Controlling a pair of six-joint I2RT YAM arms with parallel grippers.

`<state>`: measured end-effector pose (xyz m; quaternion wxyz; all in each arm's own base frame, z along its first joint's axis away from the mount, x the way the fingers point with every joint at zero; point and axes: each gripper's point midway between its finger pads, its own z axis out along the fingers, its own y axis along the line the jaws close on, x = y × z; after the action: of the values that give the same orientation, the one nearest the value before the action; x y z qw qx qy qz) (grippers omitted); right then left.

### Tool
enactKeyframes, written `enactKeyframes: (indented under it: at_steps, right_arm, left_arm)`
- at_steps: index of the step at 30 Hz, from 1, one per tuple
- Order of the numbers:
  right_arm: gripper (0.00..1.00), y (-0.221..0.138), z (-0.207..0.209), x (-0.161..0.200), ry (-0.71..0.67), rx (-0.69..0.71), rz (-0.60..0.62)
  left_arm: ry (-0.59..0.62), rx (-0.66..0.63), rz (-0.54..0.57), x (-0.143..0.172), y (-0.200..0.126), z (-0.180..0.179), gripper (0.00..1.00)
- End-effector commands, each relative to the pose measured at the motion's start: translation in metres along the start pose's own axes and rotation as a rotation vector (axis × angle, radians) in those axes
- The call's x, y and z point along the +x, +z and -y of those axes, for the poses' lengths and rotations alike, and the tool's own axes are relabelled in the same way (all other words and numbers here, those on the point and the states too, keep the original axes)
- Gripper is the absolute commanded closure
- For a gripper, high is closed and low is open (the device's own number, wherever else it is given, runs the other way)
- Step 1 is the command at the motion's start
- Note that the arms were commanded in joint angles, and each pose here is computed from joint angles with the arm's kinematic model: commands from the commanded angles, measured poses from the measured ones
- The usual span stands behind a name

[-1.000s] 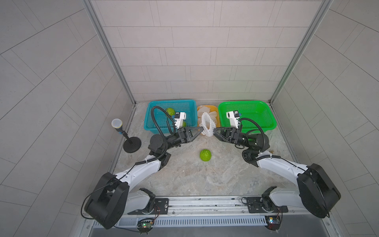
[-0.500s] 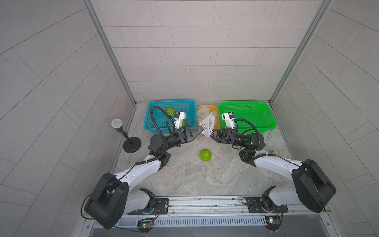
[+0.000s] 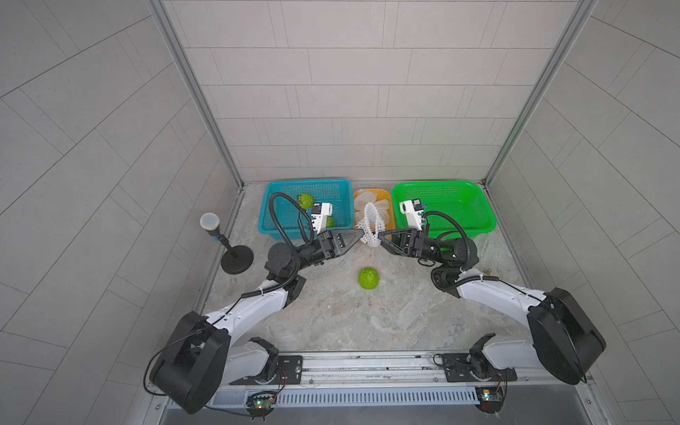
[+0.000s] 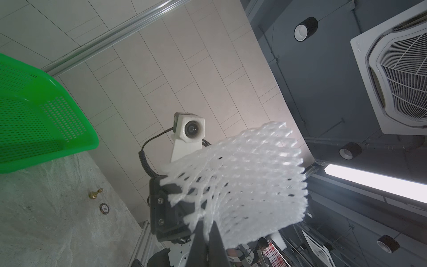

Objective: Sleeve custard apples in foam nets
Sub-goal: Open the foam net.

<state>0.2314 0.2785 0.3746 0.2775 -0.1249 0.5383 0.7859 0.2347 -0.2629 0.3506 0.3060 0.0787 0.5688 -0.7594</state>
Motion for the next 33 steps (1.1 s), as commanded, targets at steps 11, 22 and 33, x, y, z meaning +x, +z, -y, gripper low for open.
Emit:
enactKeyframes:
  at_steps: [11,22,33]
  right_arm:
    - [0.54,-0.005,-0.042,-0.017,-0.059,-0.077,0.074]
    - [0.73,-0.021,0.005,-0.031,0.013,0.026,0.139]
    - [0.89,-0.046,0.046,-0.024,0.068,0.128,0.166]
  left_arm:
    - [0.065,0.056,-0.013,0.006,-0.005,0.018,1.00]
    - [0.053,0.052,0.014,0.002,-0.006,0.017,0.99]
    - [0.012,-0.027,0.061,-0.001,-0.015,-0.015,0.97]
